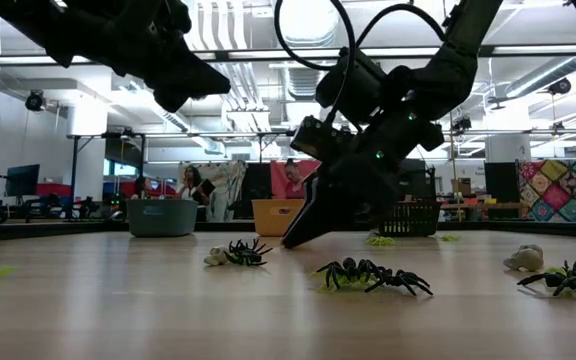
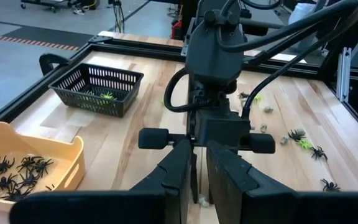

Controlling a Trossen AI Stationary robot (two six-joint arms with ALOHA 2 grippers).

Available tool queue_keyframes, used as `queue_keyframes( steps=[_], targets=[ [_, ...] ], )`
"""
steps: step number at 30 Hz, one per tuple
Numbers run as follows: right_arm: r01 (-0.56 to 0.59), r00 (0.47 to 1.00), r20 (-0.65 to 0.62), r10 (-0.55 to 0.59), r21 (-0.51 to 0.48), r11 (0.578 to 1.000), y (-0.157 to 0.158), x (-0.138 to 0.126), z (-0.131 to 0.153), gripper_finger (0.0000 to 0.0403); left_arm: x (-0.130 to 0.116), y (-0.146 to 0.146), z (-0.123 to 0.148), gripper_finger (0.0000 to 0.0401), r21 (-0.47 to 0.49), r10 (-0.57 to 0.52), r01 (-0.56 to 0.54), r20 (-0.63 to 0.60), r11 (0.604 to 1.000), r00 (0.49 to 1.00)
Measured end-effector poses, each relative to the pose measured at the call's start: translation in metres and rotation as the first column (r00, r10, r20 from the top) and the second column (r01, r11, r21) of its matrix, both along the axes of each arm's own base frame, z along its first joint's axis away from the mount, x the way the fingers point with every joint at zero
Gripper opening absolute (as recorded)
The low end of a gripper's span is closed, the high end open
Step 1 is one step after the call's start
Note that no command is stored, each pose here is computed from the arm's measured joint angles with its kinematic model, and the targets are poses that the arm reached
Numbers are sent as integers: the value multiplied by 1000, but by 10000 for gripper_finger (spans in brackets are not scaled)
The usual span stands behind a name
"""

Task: Sort Halloween decoration
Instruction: Put the white skull toy into the blue bin

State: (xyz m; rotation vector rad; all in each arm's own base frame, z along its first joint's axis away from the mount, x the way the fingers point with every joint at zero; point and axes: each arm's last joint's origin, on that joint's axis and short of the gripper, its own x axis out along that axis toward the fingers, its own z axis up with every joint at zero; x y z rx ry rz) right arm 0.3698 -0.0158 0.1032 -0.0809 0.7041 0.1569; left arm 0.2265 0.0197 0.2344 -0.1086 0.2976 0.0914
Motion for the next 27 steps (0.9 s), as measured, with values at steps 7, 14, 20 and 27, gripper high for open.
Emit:
queue_keyframes(
  steps=[7,14,20,27],
  targets=[
    [2,1000,3,-2,1,1000,0,0,0,32,0,0,0,36,3,-1,1,5,1000,1000],
    [0,1000,14,0,10,1000,0,1,1,9,0,0,1,36,4,-1,1,5,1000,1000],
    [8,998,63,-11,38,999,-3,6,7,8,0,0,1,36,4,-1,1,6,1000,1000],
    [45,983,174,-54,57,997,-15,31,39,8,-10,-1,17,36,18,-4,2,86,1000,996]
  ],
)
